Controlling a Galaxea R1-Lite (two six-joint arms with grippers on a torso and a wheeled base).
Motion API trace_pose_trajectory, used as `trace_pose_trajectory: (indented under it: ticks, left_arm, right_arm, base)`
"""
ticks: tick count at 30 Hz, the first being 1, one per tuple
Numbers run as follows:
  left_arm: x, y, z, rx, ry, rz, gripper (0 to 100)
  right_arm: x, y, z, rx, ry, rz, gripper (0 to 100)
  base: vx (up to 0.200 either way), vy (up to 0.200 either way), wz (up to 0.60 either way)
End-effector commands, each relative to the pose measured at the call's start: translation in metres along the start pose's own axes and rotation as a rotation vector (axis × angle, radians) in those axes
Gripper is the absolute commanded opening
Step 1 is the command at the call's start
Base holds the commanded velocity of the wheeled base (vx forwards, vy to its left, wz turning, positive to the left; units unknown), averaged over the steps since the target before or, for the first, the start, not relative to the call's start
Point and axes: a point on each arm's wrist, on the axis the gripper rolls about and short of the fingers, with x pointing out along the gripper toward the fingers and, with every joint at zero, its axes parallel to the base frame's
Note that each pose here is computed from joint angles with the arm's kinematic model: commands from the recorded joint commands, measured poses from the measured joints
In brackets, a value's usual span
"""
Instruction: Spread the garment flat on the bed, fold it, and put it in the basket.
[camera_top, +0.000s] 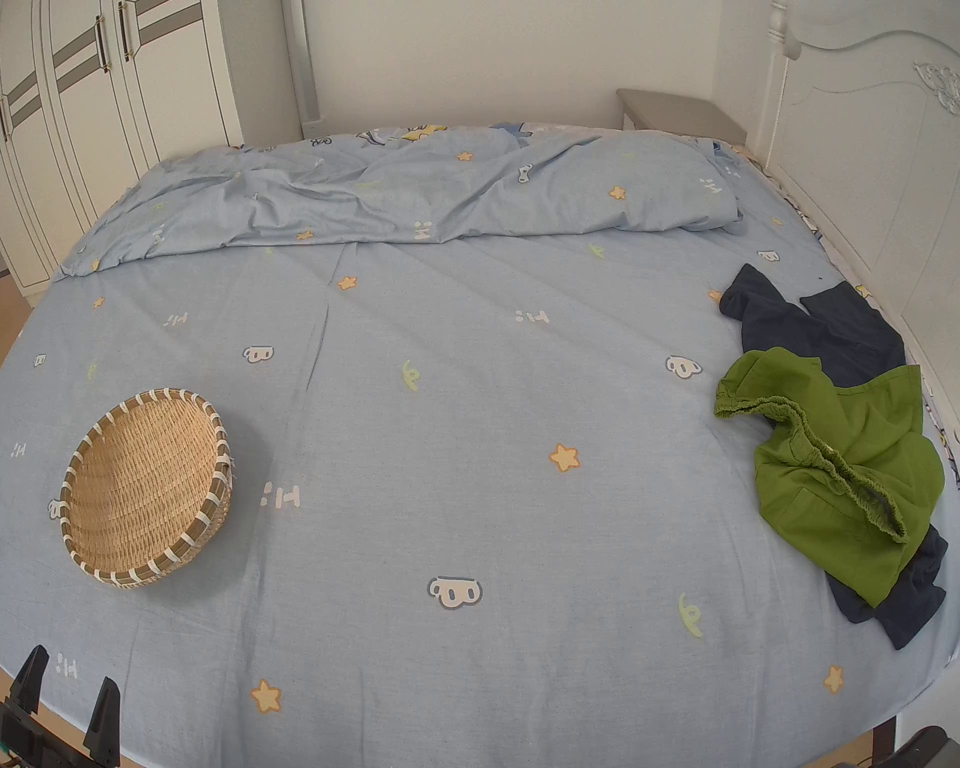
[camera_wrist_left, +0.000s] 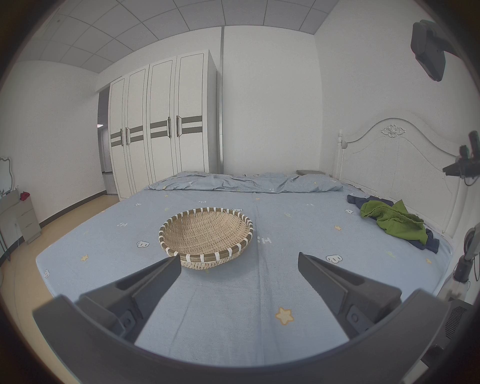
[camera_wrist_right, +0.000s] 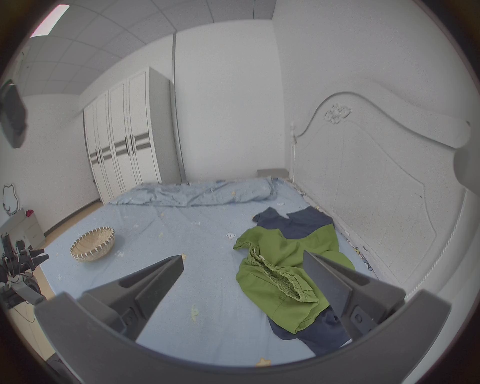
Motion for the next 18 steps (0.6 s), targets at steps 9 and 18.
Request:
trace_pose_trajectory:
  ticks: [9, 18]
  left_arm:
    - [0.0, 0.0, -0.005, -0.001, 0.002, 0.0, 100]
    - [0.0, 0.0, -0.005, 0.0, 0.004, 0.0, 100]
  right_arm:
    - [0.235, 0.004, 0.027, -0.08, 0.59, -0.03, 100]
    - [0.291, 0.011, -0.011, -0.128, 0.736, -0.076, 100]
  base:
    - [0.0, 0.0, 0.0]
    - [0.0, 0.0, 0.0]
